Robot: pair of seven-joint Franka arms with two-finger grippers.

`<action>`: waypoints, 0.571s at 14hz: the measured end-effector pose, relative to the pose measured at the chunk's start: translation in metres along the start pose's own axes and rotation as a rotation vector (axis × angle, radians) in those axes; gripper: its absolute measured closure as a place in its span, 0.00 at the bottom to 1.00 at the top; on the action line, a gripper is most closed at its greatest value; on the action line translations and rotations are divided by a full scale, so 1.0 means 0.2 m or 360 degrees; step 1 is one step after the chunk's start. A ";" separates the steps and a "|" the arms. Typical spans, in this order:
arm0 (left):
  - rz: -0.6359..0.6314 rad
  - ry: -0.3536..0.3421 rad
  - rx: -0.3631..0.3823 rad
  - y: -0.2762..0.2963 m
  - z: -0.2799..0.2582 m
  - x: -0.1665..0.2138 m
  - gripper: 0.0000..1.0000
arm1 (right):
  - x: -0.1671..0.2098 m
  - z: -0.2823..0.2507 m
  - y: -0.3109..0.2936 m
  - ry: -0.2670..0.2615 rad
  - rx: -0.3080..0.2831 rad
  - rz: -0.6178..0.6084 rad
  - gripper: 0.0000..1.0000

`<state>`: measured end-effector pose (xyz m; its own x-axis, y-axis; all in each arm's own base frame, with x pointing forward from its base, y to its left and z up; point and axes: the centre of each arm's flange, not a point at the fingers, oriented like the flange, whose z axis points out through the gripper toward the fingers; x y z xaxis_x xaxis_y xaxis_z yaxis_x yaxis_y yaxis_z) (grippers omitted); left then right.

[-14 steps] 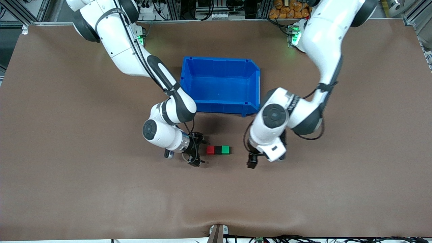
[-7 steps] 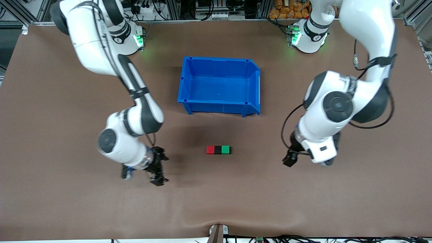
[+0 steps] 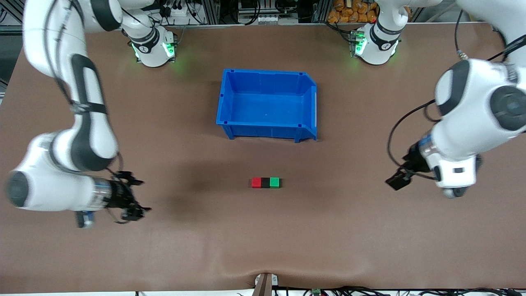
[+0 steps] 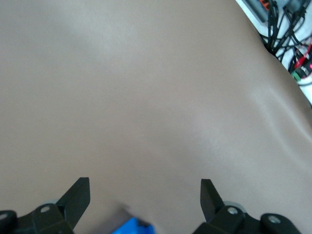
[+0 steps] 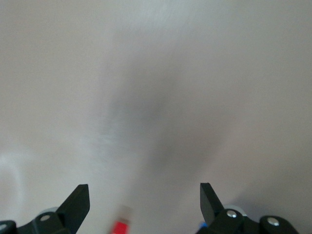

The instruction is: Attach green and red cubes to black cube

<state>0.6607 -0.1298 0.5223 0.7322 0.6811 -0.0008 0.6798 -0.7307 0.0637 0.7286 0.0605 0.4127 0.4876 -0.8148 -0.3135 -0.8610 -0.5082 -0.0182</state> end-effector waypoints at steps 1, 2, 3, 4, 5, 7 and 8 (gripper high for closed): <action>0.0091 -0.0007 -0.0010 -0.05 -0.06 0.02 0.00 | 0.03 -0.14 0.10 -0.0028 -0.0023 -0.0153 0.00; 0.0195 -0.0012 -0.0008 -0.09 -0.11 0.03 0.00 | 0.06 -0.28 0.21 -0.0052 -0.0044 -0.0298 0.00; 0.0296 -0.0021 0.0007 -0.13 -0.16 0.03 0.00 | 0.09 -0.41 0.32 -0.0064 -0.0069 -0.0419 0.00; 0.0400 -0.0035 0.0022 -0.18 -0.22 0.02 0.00 | 0.12 -0.53 0.44 -0.0060 -0.0100 -0.0549 0.00; 0.0509 -0.0052 0.0032 -0.23 -0.29 0.02 0.00 | 0.13 -0.65 0.54 -0.0024 -0.0140 -0.0716 0.00; 0.0737 -0.0093 0.0075 -0.35 -0.41 0.00 0.00 | 0.03 -0.91 0.67 0.0114 -0.0227 -0.1143 0.00; 0.0859 -0.0117 0.0099 -0.42 -0.47 -0.01 0.00 | -0.07 -1.04 0.73 0.0173 -0.0250 -0.1385 0.00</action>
<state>0.5985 -0.0649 0.6101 0.9772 0.2051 -0.0544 0.2062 -0.9784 0.0155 0.6269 -0.0603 0.6110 0.9776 -0.1399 -0.1574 -0.1532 -0.9853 -0.0753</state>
